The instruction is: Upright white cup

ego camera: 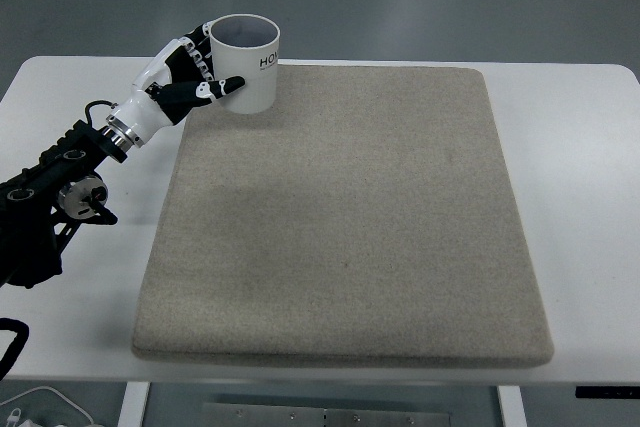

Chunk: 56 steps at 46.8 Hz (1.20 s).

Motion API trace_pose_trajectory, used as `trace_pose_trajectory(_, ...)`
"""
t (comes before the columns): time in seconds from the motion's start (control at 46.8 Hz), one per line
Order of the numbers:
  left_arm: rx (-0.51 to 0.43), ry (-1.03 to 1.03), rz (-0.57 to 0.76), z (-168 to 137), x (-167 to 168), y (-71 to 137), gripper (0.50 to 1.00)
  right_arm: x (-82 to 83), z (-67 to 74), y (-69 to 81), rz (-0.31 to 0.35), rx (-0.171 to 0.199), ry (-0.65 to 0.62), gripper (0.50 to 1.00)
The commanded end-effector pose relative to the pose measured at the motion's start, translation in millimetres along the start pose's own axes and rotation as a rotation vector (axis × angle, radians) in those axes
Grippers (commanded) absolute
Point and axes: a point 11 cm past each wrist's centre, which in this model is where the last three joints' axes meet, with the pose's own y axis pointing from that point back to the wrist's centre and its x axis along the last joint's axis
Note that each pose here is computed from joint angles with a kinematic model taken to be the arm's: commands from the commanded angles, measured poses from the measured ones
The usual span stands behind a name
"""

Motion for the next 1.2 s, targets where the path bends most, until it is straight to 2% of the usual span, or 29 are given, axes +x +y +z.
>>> trace_pose_trajectory(0.0,0.032,-0.008,0.007,-9,2,5,0.510,0.0,1.0,-0.1,0.000,-0.002,0.001,0.930)
trace_pose_trajectory(0.299,0.092,-0.027,0.027,-23,8,14,0.510,-0.3,5.5,-0.5,-0.001,-0.009,0.000,0.930)
trace_pose_trajectory(0.641,0.097,-0.028,0.031,-27,6,14,0.527,-1.1,15.5,-1.4,-0.002,-0.026,-0.004,0.930)
trace_pose_trajectory(0.897,0.134,-0.045,0.037,-41,0,16,0.536,-1.1,15.5,-1.4,-0.002,-0.026,-0.004,0.930)
trace_pose_trajectory(1.175,0.131,-0.041,0.039,-47,-8,11,0.553,-1.6,15.5,-1.4,-0.004,-0.026,-0.004,0.930)
